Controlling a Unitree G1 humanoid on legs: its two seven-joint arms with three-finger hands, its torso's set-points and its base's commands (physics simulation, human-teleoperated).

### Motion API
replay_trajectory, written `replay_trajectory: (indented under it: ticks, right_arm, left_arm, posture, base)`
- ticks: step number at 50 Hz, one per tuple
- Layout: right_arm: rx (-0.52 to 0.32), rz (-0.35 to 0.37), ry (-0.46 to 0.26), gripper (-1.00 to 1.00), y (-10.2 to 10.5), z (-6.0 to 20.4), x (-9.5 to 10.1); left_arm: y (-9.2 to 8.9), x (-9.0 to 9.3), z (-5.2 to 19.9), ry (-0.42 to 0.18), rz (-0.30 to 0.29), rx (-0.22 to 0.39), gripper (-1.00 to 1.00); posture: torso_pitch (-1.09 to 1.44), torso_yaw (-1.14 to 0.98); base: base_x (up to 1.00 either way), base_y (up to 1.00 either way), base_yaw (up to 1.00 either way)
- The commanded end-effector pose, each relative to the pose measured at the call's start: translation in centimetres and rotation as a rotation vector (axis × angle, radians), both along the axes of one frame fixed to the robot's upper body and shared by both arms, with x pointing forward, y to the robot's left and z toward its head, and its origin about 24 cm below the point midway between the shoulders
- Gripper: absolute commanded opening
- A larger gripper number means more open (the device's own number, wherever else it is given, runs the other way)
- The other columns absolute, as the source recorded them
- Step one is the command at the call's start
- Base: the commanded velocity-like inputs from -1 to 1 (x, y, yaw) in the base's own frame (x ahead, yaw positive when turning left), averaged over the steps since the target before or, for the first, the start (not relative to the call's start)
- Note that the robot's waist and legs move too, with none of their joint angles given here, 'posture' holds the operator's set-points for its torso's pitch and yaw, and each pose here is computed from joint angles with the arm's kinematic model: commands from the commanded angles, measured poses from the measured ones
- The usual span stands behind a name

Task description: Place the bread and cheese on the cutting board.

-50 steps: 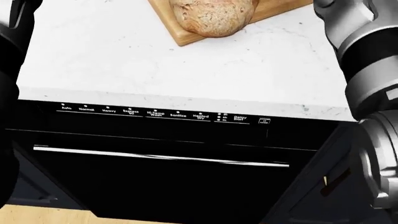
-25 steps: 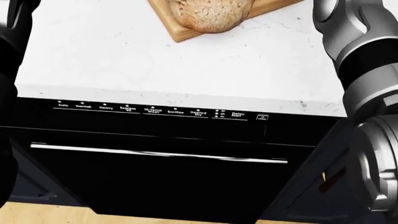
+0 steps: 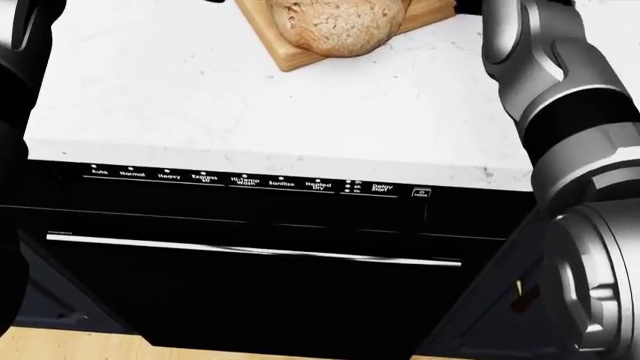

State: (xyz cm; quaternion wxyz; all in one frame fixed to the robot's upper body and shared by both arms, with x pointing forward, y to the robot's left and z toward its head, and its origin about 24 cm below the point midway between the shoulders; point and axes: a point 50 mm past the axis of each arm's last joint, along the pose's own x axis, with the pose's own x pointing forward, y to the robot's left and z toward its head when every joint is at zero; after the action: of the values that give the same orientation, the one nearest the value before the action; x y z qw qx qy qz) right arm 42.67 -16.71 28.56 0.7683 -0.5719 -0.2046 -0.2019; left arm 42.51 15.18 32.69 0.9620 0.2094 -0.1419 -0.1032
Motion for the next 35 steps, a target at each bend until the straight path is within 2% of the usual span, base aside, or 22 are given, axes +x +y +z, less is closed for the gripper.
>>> replay_trajectory:
  ticks: [1,3,4,14,24,35]
  right_arm:
    - [0.002,0.011,-0.118,0.75,0.2,3.1,-0.5]
    - [0.002,0.010,-0.120,0.87,0.2,3.1,-0.5]
    - [0.004,0.009,-0.119,1.00,0.1,3.1,-0.5]
    - [0.001,0.016,-0.111,1.00,0.1,2.8,-0.5]
    - [0.041,0.048,-0.026,1.00,-1.7,3.7,-0.6]
    - [0.116,0.187,0.020,1.00,-2.6,5.3,-1.1]
  left_arm:
    - [-0.3,-0.8,3.1,-0.117,-0.014,-0.006,1.00]
    - [-0.3,-0.8,3.1,-0.117,-0.015,-0.006,1.00]
    - [-0.3,-0.8,3.1,-0.116,-0.015,-0.006,1.00]
    - [-0.3,-0.8,3.0,-0.115,-0.019,-0.005,1.00]
    - [-0.2,-0.8,2.9,-0.112,-0.023,-0.008,1.00]
    - [0.9,-1.6,4.5,-0.137,-0.048,-0.030,1.00]
  posture:
    - [0.39,0.00]
    - [0.39,0.00]
    - [0.39,0.00]
    - [0.39,0.00]
    - [0.39,0.00]
    - [0.39,0.00]
  base:
    - [0.00,0.00,0.00]
    - [0.00,0.00,0.00]
    - [0.00,0.00,0.00]
    - [0.00,0.00,0.00]
    - [0.00,0.00,0.00]
    - [0.00,0.00,0.00]
